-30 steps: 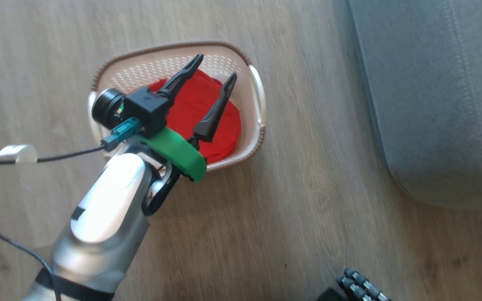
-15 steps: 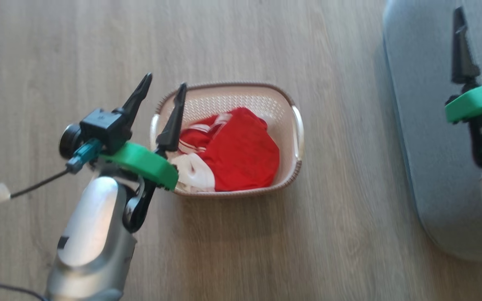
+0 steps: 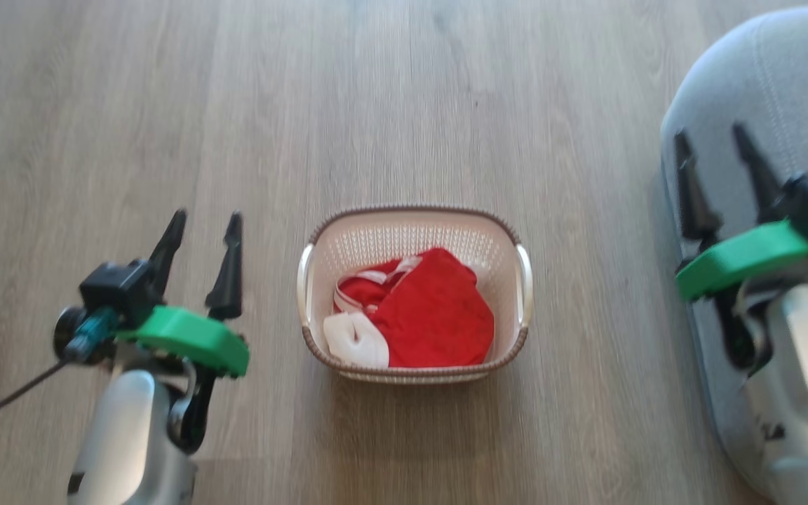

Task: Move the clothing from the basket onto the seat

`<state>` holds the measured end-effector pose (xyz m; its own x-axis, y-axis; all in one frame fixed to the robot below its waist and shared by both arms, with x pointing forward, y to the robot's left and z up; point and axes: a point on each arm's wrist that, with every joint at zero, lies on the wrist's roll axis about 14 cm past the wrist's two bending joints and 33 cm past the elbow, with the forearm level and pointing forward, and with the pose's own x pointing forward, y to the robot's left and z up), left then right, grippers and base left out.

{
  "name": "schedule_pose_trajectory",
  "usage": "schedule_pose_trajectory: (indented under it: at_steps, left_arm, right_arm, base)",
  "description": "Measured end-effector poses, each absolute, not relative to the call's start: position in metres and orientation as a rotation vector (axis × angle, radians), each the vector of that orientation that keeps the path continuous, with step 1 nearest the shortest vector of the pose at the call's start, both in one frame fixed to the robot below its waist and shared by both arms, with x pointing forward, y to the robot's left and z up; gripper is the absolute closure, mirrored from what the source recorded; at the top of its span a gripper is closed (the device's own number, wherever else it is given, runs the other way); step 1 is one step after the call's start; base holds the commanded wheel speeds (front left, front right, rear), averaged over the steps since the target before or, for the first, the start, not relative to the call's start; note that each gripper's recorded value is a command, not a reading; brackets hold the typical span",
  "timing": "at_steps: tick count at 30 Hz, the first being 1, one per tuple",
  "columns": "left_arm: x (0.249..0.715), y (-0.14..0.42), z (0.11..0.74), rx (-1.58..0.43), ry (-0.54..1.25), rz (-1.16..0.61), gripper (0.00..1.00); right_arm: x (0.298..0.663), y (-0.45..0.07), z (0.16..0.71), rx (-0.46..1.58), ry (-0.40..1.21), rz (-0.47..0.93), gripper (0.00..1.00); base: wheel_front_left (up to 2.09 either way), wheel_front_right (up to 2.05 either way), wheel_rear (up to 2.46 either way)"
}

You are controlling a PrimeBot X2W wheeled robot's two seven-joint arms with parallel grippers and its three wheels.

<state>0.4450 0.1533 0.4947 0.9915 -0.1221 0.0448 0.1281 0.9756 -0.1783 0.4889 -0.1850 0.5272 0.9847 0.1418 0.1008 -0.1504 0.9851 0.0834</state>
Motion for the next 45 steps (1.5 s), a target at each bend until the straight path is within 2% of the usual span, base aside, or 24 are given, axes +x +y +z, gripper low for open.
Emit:
schedule_pose_trajectory:
  at_steps: [6,18,45]
  left_arm:
    - [0.417,0.175,0.497,-0.176,-0.038,-0.060,0.00]
    - [0.388,0.189,0.496,-0.181,-0.044,-0.014,0.00]
    - [0.387,0.176,0.481,-0.180,0.002,-0.043,0.00]
  right_arm:
    - [0.456,-0.170,0.521,0.114,-0.071,0.172,0.00]
    - [0.417,-0.172,0.513,0.146,-0.056,0.145,0.00]
    - [0.416,-0.174,0.508,0.150,-0.055,0.128,0.00]
  base:
    - [0.00,0.00,0.00]
    - [0.00,0.00,0.00]
    - [0.00,0.00,0.00]
